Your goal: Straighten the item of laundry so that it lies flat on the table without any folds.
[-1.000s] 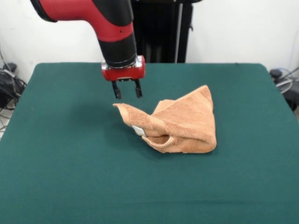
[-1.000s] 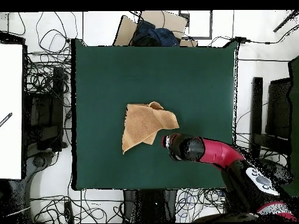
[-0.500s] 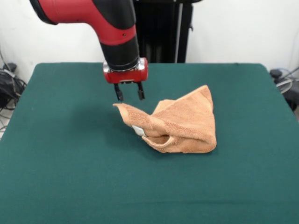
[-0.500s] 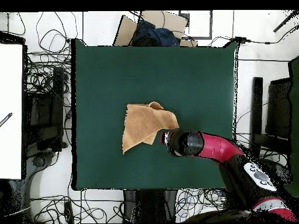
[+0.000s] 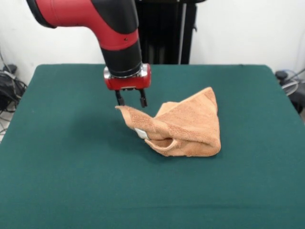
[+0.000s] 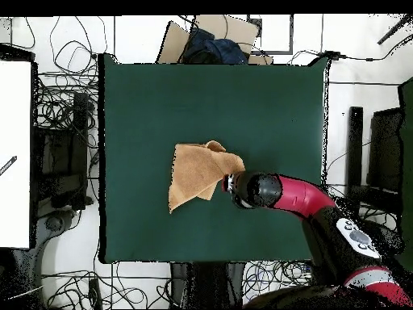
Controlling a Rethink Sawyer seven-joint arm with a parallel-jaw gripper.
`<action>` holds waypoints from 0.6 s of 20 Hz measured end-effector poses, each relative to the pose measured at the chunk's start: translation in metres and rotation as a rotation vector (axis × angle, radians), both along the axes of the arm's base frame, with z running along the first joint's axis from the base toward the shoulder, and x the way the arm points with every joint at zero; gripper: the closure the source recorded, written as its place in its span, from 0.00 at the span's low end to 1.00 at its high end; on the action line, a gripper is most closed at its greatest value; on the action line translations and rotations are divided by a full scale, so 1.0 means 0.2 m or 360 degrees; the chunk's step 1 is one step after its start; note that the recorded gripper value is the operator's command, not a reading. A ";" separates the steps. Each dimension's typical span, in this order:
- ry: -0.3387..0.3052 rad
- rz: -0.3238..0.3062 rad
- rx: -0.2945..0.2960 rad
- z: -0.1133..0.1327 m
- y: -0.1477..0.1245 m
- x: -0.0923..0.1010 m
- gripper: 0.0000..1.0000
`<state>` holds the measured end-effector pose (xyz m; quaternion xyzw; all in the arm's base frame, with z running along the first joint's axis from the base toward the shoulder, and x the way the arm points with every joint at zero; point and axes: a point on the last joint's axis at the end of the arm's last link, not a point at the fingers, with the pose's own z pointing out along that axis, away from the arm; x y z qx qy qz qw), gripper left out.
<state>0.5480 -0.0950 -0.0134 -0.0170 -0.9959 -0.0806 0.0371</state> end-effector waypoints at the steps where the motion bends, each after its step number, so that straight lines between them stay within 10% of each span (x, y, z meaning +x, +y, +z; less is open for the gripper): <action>1: -0.0003 -0.0001 -0.0002 0.00 0.00 0.01 0.00; 12: -0.0006 -0.0036 -0.0011 -0.01 -0.06 0.13 0.00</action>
